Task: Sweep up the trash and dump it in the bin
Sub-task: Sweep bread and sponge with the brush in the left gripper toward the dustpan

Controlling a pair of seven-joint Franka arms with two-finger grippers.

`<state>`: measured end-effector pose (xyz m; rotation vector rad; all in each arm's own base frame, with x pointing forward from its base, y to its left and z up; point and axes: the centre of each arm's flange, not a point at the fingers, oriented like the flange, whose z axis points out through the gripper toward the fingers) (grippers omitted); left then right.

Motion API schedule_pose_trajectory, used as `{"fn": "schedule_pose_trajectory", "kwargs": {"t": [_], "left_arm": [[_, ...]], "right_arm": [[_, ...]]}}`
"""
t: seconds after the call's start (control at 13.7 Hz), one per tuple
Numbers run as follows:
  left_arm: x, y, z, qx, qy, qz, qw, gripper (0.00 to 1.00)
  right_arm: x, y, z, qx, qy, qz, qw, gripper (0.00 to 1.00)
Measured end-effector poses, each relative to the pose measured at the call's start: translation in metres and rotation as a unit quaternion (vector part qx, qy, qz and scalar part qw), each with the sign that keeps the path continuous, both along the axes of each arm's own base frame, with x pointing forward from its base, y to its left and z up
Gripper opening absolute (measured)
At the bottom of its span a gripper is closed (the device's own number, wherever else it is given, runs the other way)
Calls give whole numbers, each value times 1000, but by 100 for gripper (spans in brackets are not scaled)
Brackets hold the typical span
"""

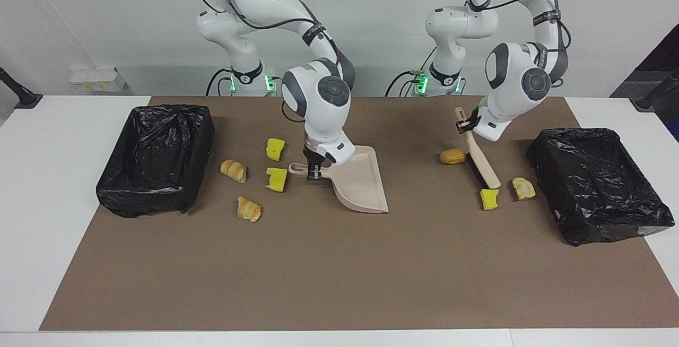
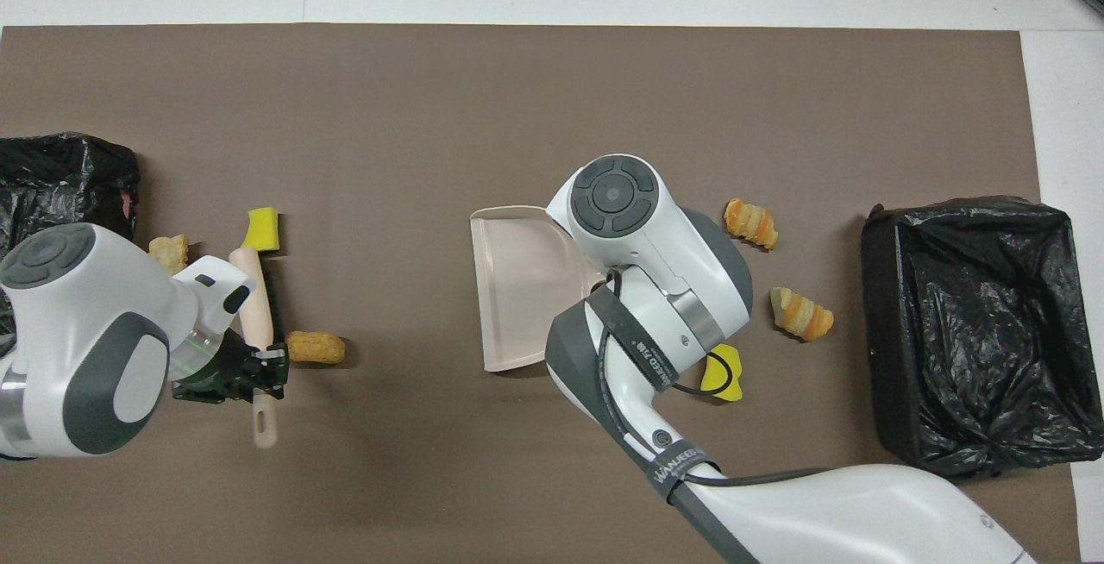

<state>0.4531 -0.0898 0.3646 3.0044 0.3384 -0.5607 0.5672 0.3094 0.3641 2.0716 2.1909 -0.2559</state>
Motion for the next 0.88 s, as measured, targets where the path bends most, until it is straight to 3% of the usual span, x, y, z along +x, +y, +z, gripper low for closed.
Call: {"fn": "schedule_pose_trajectory", "kwargs": {"t": [0.29,0.44,0.66,0.88], "left_arm": [[22,-38,27,-20,-23,31,999,26],[30,-24,50,-12,-16,35,999,26],[41,35,75,65,-1,20,998,26],[48,76,50,119,26,-21,992,26]], "right_arm": [[-1,1,-1,0,-5,-23,1000,32],[-1,1,-1,0,-4,-25,1000,32],[-1,2,-1,1,-4,-26,1000,32],[-1,2,-1,2,-4,-27,1000,32]]}}
